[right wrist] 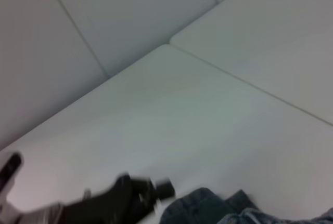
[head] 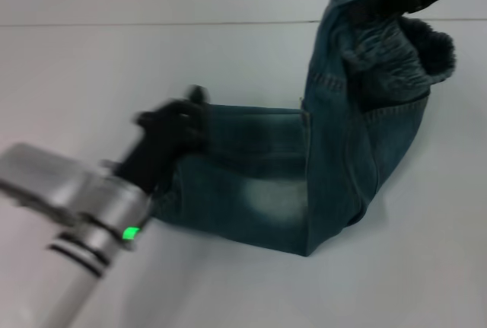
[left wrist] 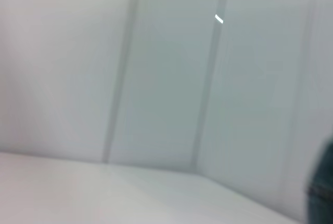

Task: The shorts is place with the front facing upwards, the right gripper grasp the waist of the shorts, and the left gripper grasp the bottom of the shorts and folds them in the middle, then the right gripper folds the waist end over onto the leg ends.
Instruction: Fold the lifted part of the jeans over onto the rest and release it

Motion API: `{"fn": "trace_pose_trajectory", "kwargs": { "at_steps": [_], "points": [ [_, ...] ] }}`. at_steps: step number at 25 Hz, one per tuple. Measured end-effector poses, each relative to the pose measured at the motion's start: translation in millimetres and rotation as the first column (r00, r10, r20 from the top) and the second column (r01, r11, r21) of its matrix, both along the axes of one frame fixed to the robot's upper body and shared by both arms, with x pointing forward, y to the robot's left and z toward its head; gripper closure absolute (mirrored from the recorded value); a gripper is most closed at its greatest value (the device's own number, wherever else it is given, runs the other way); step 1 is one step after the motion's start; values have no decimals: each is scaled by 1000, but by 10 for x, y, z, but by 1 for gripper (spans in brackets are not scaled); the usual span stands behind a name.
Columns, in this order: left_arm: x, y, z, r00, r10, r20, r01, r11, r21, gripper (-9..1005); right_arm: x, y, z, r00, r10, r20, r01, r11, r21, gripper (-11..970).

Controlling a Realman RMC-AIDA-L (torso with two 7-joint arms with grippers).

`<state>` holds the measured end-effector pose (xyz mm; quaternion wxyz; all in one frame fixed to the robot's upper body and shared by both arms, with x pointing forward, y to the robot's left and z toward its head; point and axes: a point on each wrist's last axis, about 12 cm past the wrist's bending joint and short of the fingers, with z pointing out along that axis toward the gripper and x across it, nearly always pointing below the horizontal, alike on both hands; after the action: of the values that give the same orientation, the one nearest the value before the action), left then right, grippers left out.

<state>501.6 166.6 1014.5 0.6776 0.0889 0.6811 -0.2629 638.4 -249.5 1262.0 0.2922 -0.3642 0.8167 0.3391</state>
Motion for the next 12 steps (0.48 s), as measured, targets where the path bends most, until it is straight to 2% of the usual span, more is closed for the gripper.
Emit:
{"fn": "trace_pose_trajectory", "kwargs": {
  "at_steps": [3, 7, 12],
  "points": [
    [-33, 357, -1, 995, 95, 29, -94, 994, -51, 993, 44, 139, -39, 999, 43, -5, -43, 999, 1, 863],
    [-128, 777, 2, 963, 265, 57, -258, 961, -103, 992, 134, 433, -144, 994, 111, -19, -111, 994, -8, 865],
    [-294, 1107, -16, 912, 403, 68, -391, 909, -140, 991, 181, 904, -255, 981, 195, -11, -195, 979, -52, 845]
  ]
}}
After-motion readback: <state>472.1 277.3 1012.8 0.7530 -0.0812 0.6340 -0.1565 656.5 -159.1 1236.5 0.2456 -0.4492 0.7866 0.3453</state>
